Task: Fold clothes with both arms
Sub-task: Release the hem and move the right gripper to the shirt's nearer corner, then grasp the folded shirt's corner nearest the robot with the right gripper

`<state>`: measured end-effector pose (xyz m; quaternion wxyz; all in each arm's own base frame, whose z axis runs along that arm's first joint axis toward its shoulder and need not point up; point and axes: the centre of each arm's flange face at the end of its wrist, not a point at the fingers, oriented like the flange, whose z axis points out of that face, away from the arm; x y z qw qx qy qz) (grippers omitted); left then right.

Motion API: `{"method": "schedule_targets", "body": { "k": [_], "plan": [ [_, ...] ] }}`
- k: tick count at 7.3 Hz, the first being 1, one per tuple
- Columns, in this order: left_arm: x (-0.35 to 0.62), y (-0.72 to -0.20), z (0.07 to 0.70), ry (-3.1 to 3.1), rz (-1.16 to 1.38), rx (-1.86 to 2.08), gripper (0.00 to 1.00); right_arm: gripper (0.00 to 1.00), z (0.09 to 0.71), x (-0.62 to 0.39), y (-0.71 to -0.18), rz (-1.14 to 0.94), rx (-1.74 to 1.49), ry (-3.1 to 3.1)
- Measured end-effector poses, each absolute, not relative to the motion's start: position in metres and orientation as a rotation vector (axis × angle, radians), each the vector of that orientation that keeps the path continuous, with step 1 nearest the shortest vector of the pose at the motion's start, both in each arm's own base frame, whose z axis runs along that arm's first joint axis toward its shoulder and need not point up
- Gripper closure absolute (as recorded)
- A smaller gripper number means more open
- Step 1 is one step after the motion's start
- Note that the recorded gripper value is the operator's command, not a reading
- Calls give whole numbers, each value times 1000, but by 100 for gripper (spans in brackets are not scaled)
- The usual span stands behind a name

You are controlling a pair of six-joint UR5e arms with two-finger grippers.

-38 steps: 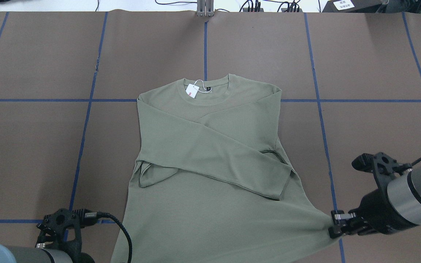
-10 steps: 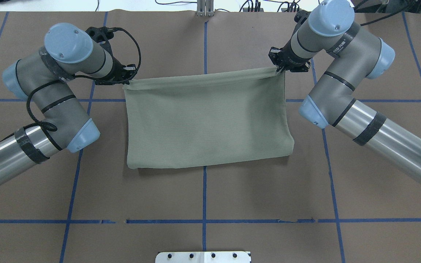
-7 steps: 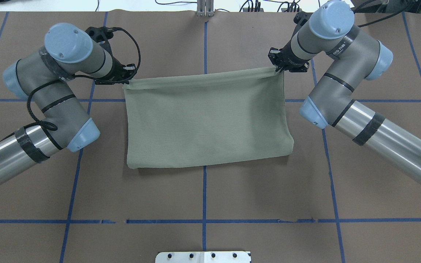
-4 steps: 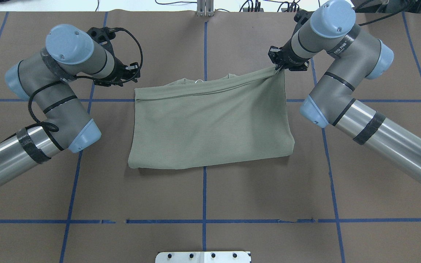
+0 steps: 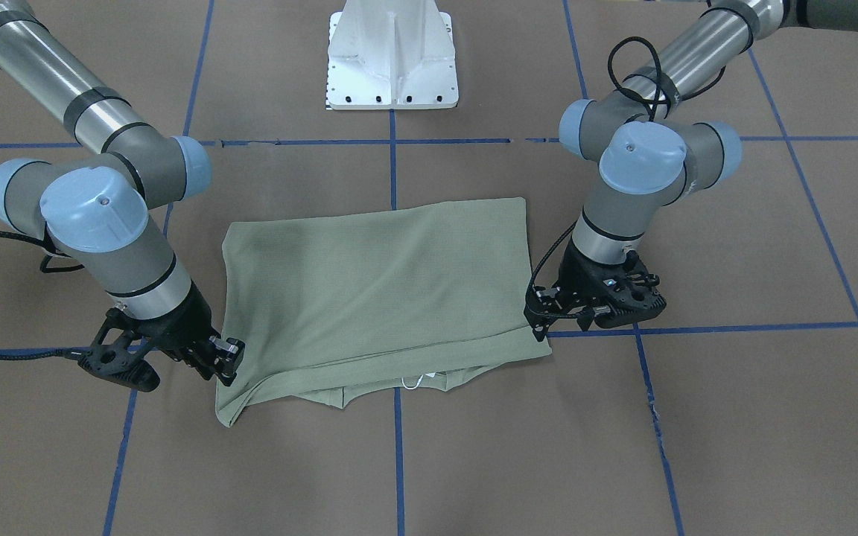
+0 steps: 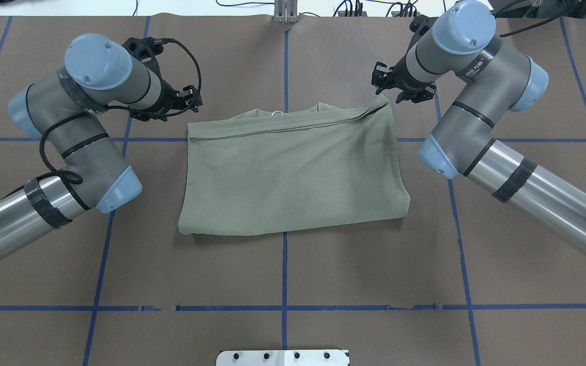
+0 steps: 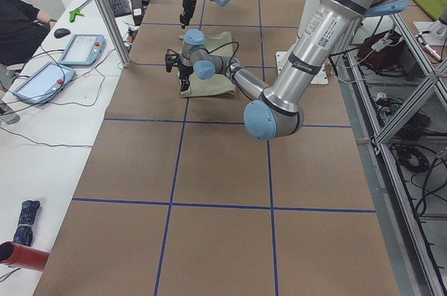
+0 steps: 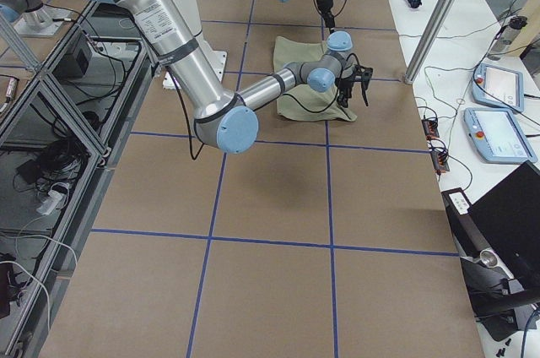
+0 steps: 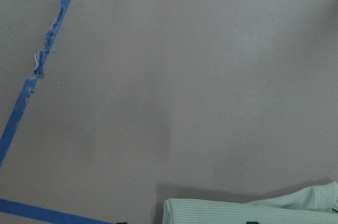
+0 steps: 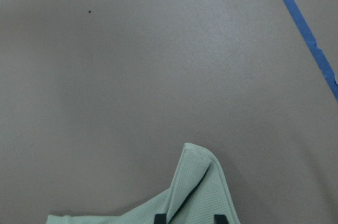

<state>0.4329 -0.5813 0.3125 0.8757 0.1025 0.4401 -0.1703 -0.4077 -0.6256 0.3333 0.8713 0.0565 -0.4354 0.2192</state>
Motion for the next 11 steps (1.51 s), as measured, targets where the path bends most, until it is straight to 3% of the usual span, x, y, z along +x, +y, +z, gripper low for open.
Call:
{"method": "schedule_targets", "body": {
  "k": [2, 6, 7, 8, 9, 10, 11],
  "plan": [
    [427, -575, 301, 939, -346, 224, 20, 0, 336, -406, -590, 421, 100, -938],
    [414, -555, 274, 1001, -332, 222, 20, 2, 388, -404, -449, 308, 17, -927],
    [414, -554, 272, 1005, -332, 222, 20, 7, 398, -410, -432, 288, 2, -910],
    [414, -553, 272, 1006, -333, 223, 20, 25, 403, -417, -421, 271, -7, -902],
    [414, -553, 272, 1005, -332, 224, 20, 76, 403, -423, -415, 258, -12, -901],
    [415, -553, 272, 1003, -332, 225, 20, 100, 402, -428, -411, 249, -14, -903],
    [415, -553, 273, 1002, -331, 225, 20, 100, 400, -431, -410, 244, -16, -904]
  ]
}}
